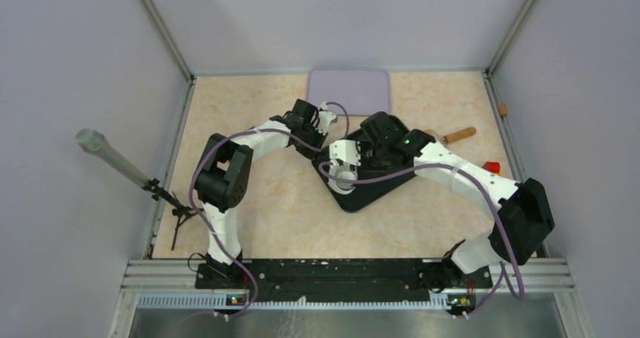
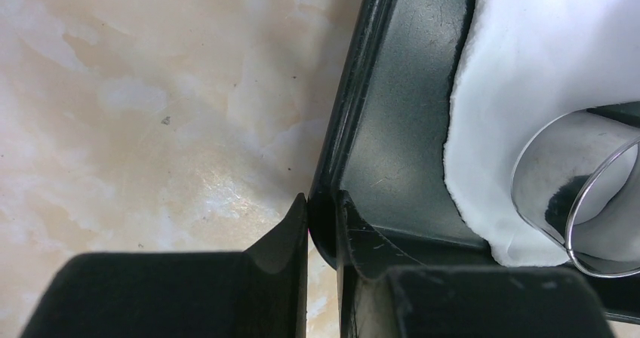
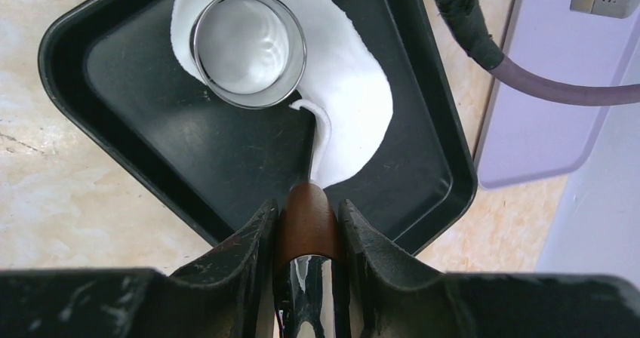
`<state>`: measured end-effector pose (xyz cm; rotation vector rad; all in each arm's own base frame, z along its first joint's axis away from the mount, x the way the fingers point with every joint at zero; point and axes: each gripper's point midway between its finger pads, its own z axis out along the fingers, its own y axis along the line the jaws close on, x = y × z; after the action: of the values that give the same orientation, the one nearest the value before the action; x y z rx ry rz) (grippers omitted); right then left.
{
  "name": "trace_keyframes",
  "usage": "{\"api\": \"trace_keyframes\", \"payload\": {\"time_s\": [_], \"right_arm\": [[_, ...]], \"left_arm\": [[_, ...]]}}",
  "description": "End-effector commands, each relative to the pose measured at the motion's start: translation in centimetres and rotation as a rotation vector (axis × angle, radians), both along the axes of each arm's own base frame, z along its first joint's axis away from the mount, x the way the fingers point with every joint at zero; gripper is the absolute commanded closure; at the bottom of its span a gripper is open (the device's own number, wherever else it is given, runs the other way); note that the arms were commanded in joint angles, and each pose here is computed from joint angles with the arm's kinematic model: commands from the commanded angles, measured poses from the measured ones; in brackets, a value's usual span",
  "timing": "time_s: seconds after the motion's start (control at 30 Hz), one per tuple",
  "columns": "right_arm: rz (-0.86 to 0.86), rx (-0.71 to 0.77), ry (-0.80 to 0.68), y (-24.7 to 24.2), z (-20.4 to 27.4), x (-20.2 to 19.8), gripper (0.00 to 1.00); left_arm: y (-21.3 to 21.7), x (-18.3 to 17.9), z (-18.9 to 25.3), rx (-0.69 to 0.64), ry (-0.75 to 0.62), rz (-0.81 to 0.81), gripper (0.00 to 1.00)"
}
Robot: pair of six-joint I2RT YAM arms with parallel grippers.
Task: Roll out the dumpling wrappers from the dough
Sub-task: Remove the dumpling wrapper from the work surface.
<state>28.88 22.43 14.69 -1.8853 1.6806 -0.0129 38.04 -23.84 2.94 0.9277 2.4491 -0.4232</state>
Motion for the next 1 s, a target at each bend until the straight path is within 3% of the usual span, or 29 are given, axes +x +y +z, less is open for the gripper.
{"api": "trace_keyframes", "payload": {"time_s": [0.0,0.63,0.97], "right_arm": [[-0.064,0.017,-0.218,0.0,4.5,5.3,1.00],[-0.164,0.064,-0.363,0.5,7.6,10.0,1.00],[-0.189,0.183,-0.261,-0.2,11.2,8.8,1.00]], "left_arm": [[-1.4,-1.2,0.4,-0.006,0.014,-0.094,1.00],[-1.5,-1.6,0.8,0.005,-0.009,-0.141,1.00],[-1.5,-1.6,0.7,0.008,-0.008,-0.128,1.00]]}}
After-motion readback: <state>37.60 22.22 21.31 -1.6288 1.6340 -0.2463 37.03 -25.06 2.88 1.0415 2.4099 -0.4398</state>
